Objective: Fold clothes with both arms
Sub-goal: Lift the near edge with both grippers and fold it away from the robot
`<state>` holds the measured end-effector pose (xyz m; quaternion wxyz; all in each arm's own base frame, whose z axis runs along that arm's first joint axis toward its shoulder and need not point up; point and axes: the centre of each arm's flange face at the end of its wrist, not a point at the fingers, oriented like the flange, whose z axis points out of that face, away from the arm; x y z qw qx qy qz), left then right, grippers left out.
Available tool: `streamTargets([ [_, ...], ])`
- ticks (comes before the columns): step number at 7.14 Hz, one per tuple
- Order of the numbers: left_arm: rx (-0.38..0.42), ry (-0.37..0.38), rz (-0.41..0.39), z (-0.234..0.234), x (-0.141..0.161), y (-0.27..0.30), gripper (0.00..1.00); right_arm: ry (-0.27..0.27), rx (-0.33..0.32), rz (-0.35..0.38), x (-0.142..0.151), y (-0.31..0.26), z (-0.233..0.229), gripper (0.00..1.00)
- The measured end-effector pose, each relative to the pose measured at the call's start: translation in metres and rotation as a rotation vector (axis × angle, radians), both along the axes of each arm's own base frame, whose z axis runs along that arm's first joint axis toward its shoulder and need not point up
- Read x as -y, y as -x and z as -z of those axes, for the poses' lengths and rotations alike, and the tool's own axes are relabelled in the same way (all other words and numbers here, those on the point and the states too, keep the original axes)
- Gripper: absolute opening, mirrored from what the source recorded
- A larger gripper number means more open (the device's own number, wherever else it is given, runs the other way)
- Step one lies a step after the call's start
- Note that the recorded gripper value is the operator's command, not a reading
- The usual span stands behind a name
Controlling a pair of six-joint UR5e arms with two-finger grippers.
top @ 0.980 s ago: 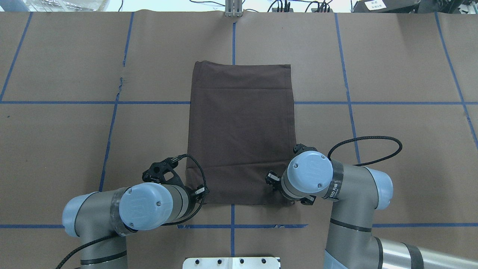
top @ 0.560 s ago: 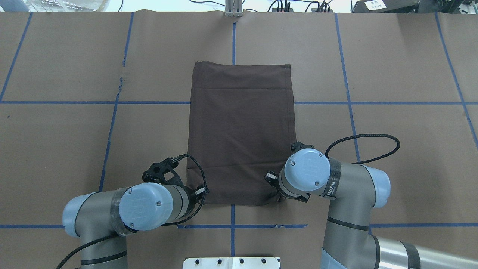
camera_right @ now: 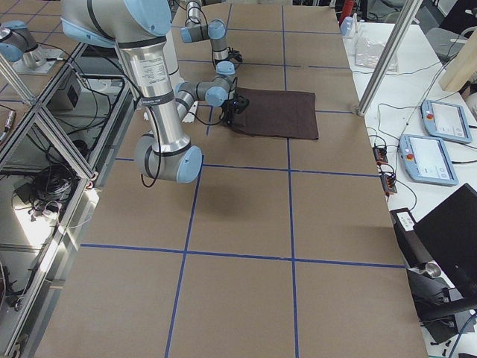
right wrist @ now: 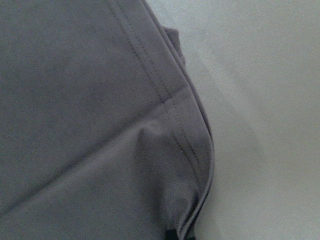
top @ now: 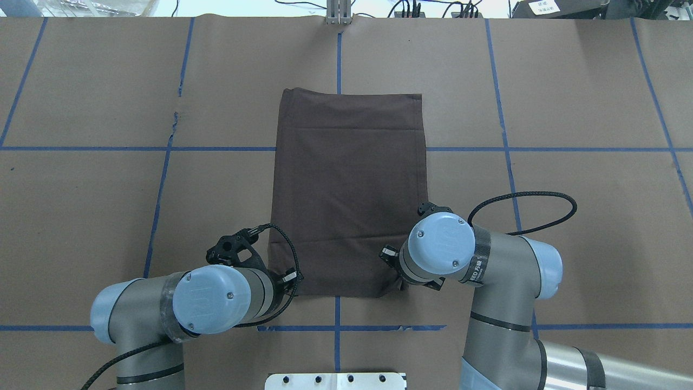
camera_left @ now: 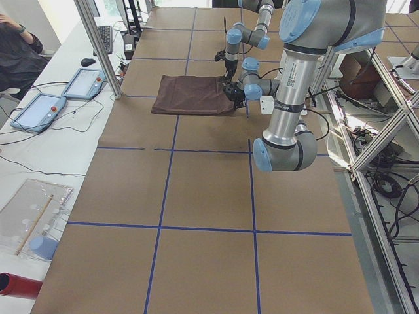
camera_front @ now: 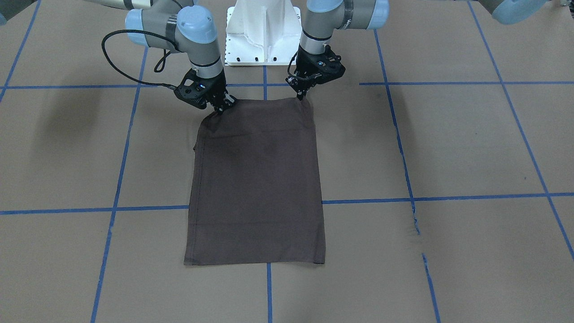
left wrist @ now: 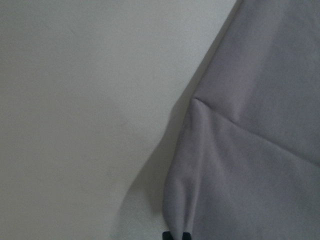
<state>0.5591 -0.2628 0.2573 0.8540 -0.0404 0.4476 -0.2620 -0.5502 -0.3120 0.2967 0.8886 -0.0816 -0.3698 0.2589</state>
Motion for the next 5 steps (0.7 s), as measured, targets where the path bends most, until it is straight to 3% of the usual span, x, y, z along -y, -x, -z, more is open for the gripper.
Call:
streamTargets([
  [3,-0.028,-0.007,-0.01,0.01,-0.009,0.012,0.0,-0.001,0.052,0.022,-0.004,-0.019,0.017,0.0],
  [5,-0.05,-0.011,-0.06,0.023,-0.041,0.021,0.0,0.002,0.107,0.066,-0.019,-0.045,0.029,0.0],
])
